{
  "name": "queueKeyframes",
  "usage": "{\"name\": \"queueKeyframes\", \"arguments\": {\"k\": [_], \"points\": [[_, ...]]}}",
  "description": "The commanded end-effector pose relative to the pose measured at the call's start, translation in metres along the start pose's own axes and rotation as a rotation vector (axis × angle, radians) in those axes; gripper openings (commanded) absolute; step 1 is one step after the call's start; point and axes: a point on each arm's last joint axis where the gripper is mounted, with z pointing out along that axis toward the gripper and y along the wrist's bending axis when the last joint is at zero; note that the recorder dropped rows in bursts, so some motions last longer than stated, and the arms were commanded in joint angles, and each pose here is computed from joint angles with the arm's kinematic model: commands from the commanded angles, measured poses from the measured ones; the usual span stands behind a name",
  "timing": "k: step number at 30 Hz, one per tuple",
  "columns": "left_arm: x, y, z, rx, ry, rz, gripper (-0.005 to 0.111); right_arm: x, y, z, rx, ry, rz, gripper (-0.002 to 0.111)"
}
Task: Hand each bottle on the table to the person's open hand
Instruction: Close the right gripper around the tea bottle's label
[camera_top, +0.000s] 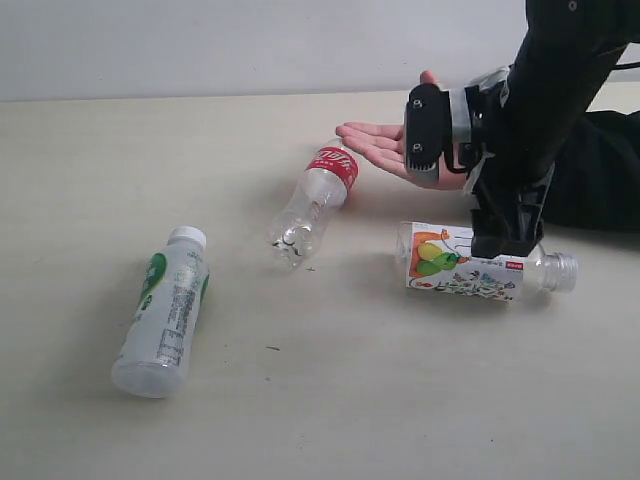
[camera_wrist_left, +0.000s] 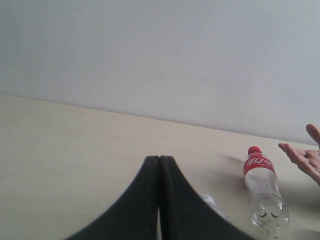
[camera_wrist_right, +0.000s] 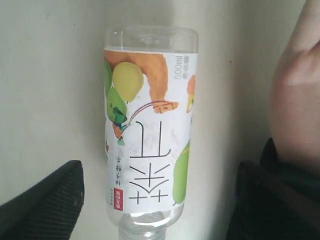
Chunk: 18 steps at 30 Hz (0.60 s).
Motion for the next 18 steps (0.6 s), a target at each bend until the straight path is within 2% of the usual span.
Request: {"name": "queueKeyframes", "arguments": {"k": [1,10,18], "points": [[-0.001,0.000,0.000,0.006,-0.009,0.004,0.000,-0.003,-0.003,0.010,-0.003,-0.002,0.002,0.079],[-0.001,0.000,0.000,0.006,-0.009,0.004,0.000,-0.005,-0.005,0.033,-0.037,0.021,-0.006,0.079],[-0.001,0.000,0.000,0.006,-0.009,0.004,0.000,-0.009,-0.010,0.051,-0.013,0.002,-0.006,0.079]]}}
